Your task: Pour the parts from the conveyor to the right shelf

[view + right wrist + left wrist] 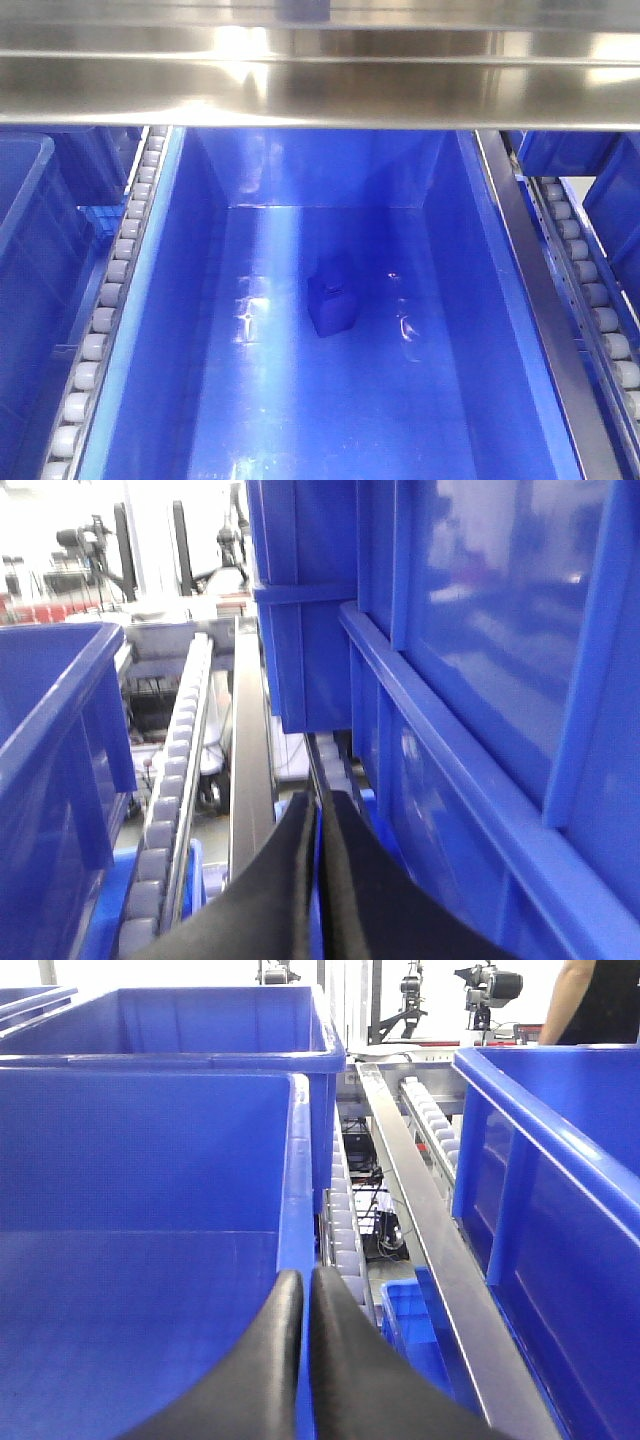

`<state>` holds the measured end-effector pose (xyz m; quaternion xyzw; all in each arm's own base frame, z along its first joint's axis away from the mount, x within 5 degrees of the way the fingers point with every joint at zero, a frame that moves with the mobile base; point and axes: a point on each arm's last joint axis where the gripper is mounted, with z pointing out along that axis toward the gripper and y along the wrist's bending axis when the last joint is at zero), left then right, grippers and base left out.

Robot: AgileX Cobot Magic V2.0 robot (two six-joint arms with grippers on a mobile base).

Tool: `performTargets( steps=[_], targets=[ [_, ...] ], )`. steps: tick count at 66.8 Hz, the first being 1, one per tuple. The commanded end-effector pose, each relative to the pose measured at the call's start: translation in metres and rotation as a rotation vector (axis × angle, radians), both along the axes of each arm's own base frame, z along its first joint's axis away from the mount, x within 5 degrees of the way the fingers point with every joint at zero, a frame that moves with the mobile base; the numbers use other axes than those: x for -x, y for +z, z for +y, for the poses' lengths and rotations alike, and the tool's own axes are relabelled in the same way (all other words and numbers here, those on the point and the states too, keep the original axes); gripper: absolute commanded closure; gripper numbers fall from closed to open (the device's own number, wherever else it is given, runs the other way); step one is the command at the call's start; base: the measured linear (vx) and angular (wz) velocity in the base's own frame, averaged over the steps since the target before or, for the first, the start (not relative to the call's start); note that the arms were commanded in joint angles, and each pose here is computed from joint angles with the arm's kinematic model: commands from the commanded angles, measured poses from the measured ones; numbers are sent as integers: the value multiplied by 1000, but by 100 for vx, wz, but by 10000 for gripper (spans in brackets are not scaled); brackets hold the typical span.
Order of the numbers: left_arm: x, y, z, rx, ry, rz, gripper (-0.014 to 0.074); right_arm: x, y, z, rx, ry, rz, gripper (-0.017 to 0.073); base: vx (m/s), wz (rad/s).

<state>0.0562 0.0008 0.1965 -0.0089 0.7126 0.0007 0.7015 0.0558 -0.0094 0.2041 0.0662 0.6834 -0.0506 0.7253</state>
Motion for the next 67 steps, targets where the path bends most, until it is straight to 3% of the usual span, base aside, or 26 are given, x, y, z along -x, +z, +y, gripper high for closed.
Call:
performTargets(
  steps=[1, 17, 67],
  targets=[
    [2, 14, 0, 13, -7, -98, 600, 2, 6, 0, 21, -12, -104, 568, 0, 0],
    [2, 14, 0, 13, -7, -98, 600, 1, 5, 2, 72, 30, -80, 568, 0, 0],
    [2, 14, 0, 13, -7, -98, 600, 1, 3, 2, 67, 32, -68, 568, 0, 0]
  ],
)
